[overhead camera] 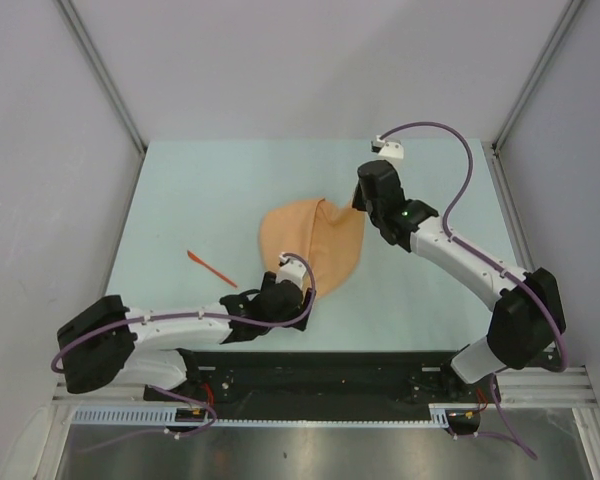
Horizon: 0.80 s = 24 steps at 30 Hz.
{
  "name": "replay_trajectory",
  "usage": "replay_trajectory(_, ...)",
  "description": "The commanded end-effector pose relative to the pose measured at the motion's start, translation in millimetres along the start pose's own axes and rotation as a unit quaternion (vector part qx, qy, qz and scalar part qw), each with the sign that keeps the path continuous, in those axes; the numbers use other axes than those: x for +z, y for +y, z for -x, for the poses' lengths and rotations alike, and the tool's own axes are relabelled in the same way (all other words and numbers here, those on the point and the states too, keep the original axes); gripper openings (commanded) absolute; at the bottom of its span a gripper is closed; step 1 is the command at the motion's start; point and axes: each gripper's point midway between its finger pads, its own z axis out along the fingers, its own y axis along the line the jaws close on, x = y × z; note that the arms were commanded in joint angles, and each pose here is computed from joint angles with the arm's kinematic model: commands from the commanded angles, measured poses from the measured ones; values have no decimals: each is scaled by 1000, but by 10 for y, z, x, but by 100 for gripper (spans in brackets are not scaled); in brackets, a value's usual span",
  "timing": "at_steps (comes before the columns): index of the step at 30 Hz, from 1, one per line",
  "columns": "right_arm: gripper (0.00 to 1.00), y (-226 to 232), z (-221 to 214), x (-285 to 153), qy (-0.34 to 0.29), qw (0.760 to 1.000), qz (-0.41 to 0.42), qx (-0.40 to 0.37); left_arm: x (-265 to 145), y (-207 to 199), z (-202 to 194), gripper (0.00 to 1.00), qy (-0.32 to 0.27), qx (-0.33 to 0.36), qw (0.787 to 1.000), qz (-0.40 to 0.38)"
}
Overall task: Fold the napkin, place the utensils inside, and roll it up
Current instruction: Flatten the napkin out
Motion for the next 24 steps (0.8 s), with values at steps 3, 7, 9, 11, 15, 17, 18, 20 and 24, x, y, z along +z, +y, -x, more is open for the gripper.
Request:
replay_trajectory(3, 0, 4, 289, -81, -32, 998, 25, 46, 29, 171, -126, 80, 4, -19, 998, 56)
replay_trajectory(7, 0, 34, 319, -93, -35, 998, 32, 49, 34, 238, -118, 77, -4, -24, 997, 73)
replay_trajectory(9, 0, 35, 320, -95, -35, 998, 34, 49, 70, 244, -130, 75, -4, -19, 997, 78)
replay_trajectory(11, 0, 43, 316, -96, -34, 998, 36, 50, 97, 267, -141, 70, -2, -17, 996, 89)
replay_trajectory(15, 0, 40, 325, -116, -35, 997, 37, 50, 146, 344, -174, 65, 0, -13, 994, 111)
replay_trajectory(17, 0, 38, 328, -109, -35, 997, 38, 49, 165, 353, -151, 60, -7, -14, 993, 114)
replay_trajectory(18, 0, 40, 327, -110, -35, 997, 38, 49, 175, 385, -164, 58, -8, -17, 993, 118)
replay_trajectory(20, 0, 45, 322, -117, -34, 998, 39, 47, 202, 370, -141, 57, -13, -25, 994, 110)
replay_trajectory(24, 0, 25, 333, -121, -36, 998, 36, 46, 237, 379, -130, 51, -22, -12, 994, 104)
